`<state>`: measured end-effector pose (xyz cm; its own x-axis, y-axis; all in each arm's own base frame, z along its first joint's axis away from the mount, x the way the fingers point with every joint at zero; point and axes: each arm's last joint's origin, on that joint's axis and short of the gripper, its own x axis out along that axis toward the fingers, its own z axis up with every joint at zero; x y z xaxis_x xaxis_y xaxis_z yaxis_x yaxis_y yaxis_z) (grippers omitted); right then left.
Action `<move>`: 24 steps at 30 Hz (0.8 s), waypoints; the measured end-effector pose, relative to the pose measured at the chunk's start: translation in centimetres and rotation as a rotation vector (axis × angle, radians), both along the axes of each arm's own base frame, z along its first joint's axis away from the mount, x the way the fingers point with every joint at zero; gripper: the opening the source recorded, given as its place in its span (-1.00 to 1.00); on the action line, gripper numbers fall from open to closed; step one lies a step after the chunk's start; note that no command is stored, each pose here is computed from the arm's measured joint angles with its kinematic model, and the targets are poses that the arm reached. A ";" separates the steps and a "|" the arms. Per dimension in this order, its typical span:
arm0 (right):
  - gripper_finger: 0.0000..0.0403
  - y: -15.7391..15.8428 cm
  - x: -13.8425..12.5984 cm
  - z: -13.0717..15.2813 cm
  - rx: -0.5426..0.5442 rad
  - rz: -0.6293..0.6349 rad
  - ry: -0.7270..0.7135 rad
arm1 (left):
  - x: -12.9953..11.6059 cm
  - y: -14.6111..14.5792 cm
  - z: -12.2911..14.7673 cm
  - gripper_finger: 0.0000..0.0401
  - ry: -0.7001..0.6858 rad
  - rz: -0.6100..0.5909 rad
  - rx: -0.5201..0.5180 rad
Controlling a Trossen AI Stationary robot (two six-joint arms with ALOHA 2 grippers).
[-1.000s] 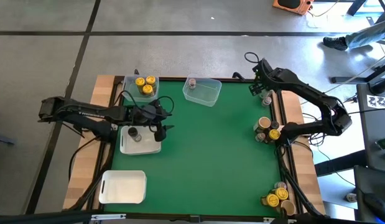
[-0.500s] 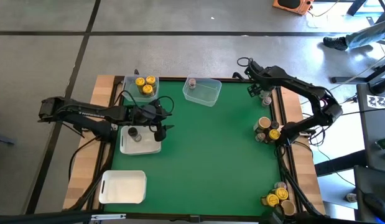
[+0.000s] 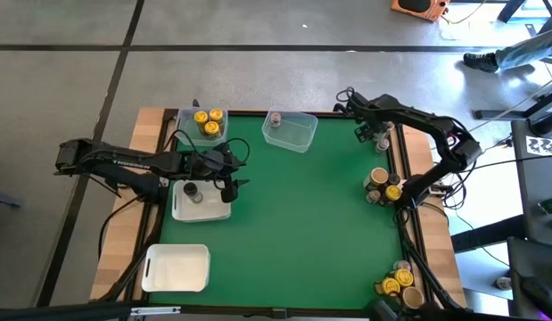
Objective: Sort spices by type
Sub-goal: Put the gold seasoning bottle into the bottom white bin
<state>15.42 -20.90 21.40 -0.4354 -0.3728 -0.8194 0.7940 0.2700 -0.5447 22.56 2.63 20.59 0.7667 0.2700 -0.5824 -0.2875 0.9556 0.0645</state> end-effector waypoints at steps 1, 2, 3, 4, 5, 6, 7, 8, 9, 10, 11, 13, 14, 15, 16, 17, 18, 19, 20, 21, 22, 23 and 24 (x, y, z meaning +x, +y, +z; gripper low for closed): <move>0.75 -0.1 0.0 -0.2 0.005 0.000 0.004 | 0.0 0.0 0.0 0.38 0.000 -0.001 0.001; 0.75 -0.1 0.1 -0.3 0.013 0.000 0.005 | 0.0 0.0 0.0 0.38 0.001 -0.002 0.002; 0.75 -0.2 0.2 -0.5 0.025 0.002 0.002 | 0.0 0.0 0.0 0.38 0.001 -0.002 0.002; 0.75 -0.2 0.2 -0.7 0.035 0.005 0.004 | 0.0 0.0 0.0 0.38 0.001 -0.002 0.002; 0.75 -0.2 0.3 -0.8 0.041 0.011 0.010 | 0.0 0.0 0.0 0.38 0.001 -0.002 0.002; 0.75 -0.2 0.3 -0.8 0.044 0.014 0.013 | 0.0 0.0 0.0 0.38 0.001 -0.002 0.002; 0.75 -0.2 0.3 -0.8 0.046 0.018 0.014 | 0.0 0.0 0.0 0.38 0.001 -0.002 0.002; 0.75 -0.3 0.3 -0.8 0.049 0.022 0.011 | 0.0 0.0 0.0 0.38 0.001 -0.001 0.002; 0.75 -0.3 0.3 -0.9 0.054 0.028 0.004 | 0.0 0.0 0.0 0.38 0.001 -0.001 0.001; 0.75 -0.3 0.4 -0.9 0.064 0.039 -0.001 | 0.0 0.0 0.0 0.38 0.000 0.001 -0.001; 0.75 -0.2 0.4 -0.8 0.073 0.043 -0.010 | 0.0 0.0 0.0 0.38 0.000 0.001 -0.001; 0.75 -0.3 0.5 -0.8 0.080 0.053 -0.021 | 0.0 0.0 0.0 0.38 0.000 0.001 -0.001; 0.75 -0.3 0.5 -0.8 0.085 0.062 -0.023 | 0.0 0.0 0.0 0.38 0.000 0.001 -0.001; 0.75 -0.2 0.6 -0.8 0.089 0.070 -0.027 | 0.0 0.0 0.0 0.38 0.000 0.001 -0.001; 0.75 -0.1 0.8 -0.8 0.090 0.078 -0.028 | 0.0 0.0 0.0 0.38 0.000 0.001 -0.001; 0.75 0.0 0.9 -0.8 0.090 0.087 -0.030 | 0.0 0.0 0.0 0.38 0.000 0.001 -0.001; 0.75 0.1 1.1 -0.8 0.092 0.099 -0.035 | 0.0 0.0 0.0 0.38 0.000 0.001 -0.001; 0.75 0.3 1.3 -0.7 0.096 0.110 -0.041 | 0.0 0.0 0.0 0.38 0.000 0.001 -0.001; 0.75 0.5 1.5 -0.7 0.099 0.122 -0.044 | 0.0 0.0 0.0 0.38 0.000 0.001 -0.001; 0.75 0.7 1.8 -0.7 0.100 0.135 -0.043 | 0.0 0.0 0.0 0.38 0.000 0.001 -0.001; 0.75 0.9 2.0 -0.7 0.101 0.148 -0.042 | 0.0 0.0 0.0 0.38 0.000 0.001 -0.001; 0.75 1.1 2.2 -0.7 0.104 0.158 -0.046 | 0.0 0.0 0.0 0.38 0.000 0.001 -0.001; 0.75 1.2 2.4 -0.6 0.106 0.166 -0.051 | 0.0 0.0 0.0 0.38 -0.001 0.001 -0.001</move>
